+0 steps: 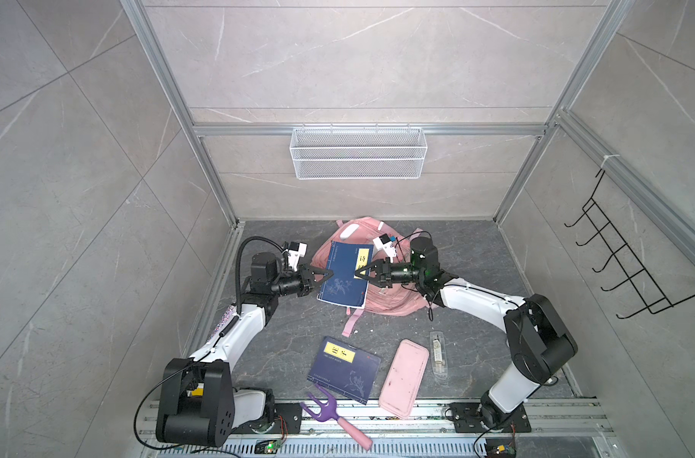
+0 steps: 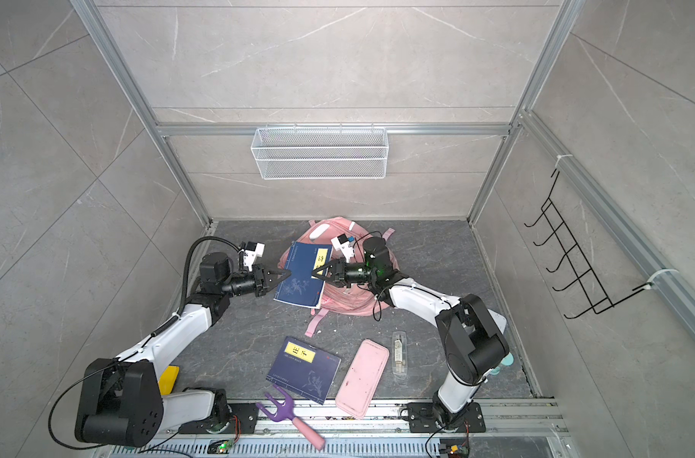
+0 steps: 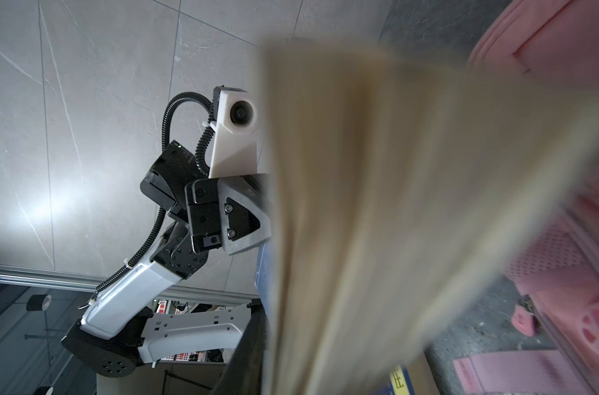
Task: Pack books, pencil case, and school supplies into a backpack
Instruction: Pass the book, then open the student bag at the center of the table, then place the book in the student bag, then close the student bag at the center of the table, then move the book to the center of the table.
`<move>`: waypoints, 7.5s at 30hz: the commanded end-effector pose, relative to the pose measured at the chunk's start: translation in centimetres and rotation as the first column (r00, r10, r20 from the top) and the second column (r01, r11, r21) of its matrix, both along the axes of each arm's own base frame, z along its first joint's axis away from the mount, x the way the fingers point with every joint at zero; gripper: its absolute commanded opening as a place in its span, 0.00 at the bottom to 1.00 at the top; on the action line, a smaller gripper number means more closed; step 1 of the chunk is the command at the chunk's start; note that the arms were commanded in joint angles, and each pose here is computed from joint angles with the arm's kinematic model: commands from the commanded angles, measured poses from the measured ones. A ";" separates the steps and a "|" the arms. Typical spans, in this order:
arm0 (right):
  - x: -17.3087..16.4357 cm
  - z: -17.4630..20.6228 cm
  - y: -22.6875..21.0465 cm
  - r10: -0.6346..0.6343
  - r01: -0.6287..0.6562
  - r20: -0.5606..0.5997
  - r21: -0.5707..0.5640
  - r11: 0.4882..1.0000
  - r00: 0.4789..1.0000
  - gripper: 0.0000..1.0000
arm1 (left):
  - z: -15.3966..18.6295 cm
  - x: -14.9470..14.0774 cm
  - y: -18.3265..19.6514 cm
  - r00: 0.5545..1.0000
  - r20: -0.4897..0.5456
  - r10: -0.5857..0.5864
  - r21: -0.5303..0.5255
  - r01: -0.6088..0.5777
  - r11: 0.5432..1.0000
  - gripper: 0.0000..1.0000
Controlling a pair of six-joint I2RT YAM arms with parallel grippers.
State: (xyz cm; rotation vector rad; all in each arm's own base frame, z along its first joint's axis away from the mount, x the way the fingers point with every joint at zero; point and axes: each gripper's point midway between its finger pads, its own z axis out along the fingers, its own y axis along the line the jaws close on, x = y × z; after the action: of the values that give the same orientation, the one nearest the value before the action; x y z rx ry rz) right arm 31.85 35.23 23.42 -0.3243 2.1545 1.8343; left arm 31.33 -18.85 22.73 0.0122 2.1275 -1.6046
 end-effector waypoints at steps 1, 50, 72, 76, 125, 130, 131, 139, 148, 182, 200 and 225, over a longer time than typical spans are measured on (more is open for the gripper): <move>-0.5 0.9 -0.1 0.007 -0.006 0.047 -0.010 1.000 0.999 0.19 | 2.0 0.8 -0.2 0.995 0.095 -0.001 0.008 0.000 1.000 0.00; -2.2 -1.0 -31.9 -0.744 0.694 0.297 -0.655 0.298 0.599 0.00 | -12.3 5.4 -22.5 0.911 0.115 -0.395 0.971 -0.019 0.239 0.53; -1.1 -0.2 -28.8 -0.712 0.677 0.214 -0.570 0.465 0.669 0.00 | -6.1 6.6 -21.3 0.888 0.256 -0.382 0.960 -0.186 0.210 0.00; -0.8 -0.5 -28.2 -0.711 0.670 0.187 -0.555 0.493 0.678 0.00 | -2.3 7.1 -20.0 0.888 0.309 -0.341 0.935 -0.219 0.278 0.00; 12.7 -5.9 -8.3 -0.469 0.442 -0.149 -0.183 0.878 0.871 0.00 | 12.0 9.3 -13.0 0.963 0.271 -0.010 0.359 -0.092 0.929 0.00; 14.1 -7.5 -5.0 -0.417 0.390 -0.202 -0.158 0.907 0.886 0.00 | 12.0 9.3 -12.8 0.966 0.258 -0.006 0.350 -0.088 0.933 0.00; 14.3 -8.0 -4.3 -0.402 0.374 -0.208 -0.162 0.913 0.892 0.00 | 12.0 9.3 -12.9 0.967 0.253 -0.007 0.345 -0.083 0.935 0.00; 16.3 -11.2 -1.4 -0.380 0.343 -0.251 -0.178 0.922 0.890 0.00 | 11.5 9.2 -12.7 0.974 0.228 -0.012 0.328 -0.066 0.942 0.00; 15.4 -13.3 -1.6 -0.363 0.293 -0.254 -0.273 0.916 0.897 0.63 | 10.7 9.4 -11.4 0.976 0.218 0.009 0.338 -0.084 0.937 0.00; 3.7 -12.1 -17.0 -0.486 0.402 0.076 -0.681 0.613 0.871 0.75 | -0.3 9.7 -11.6 0.993 0.119 -0.022 0.592 -0.054 0.804 0.00; -0.8 -6.3 -18.5 -0.415 0.471 0.244 -0.611 0.637 0.877 1.00 | -6.2 8.1 -13.7 0.997 0.024 -0.066 0.694 0.031 0.719 0.51; -15.2 -16.5 -2.4 0.360 -0.067 0.136 -0.864 0.499 0.923 0.81 | -11.0 -6.5 1.6 0.948 -0.134 0.289 0.831 -0.051 0.554 0.57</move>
State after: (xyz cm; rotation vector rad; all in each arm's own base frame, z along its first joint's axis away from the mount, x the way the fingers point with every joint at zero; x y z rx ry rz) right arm 15.94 31.98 6.79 -1.0235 2.7213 0.5693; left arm 25.93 -18.74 12.26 -0.0135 2.7721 -0.3980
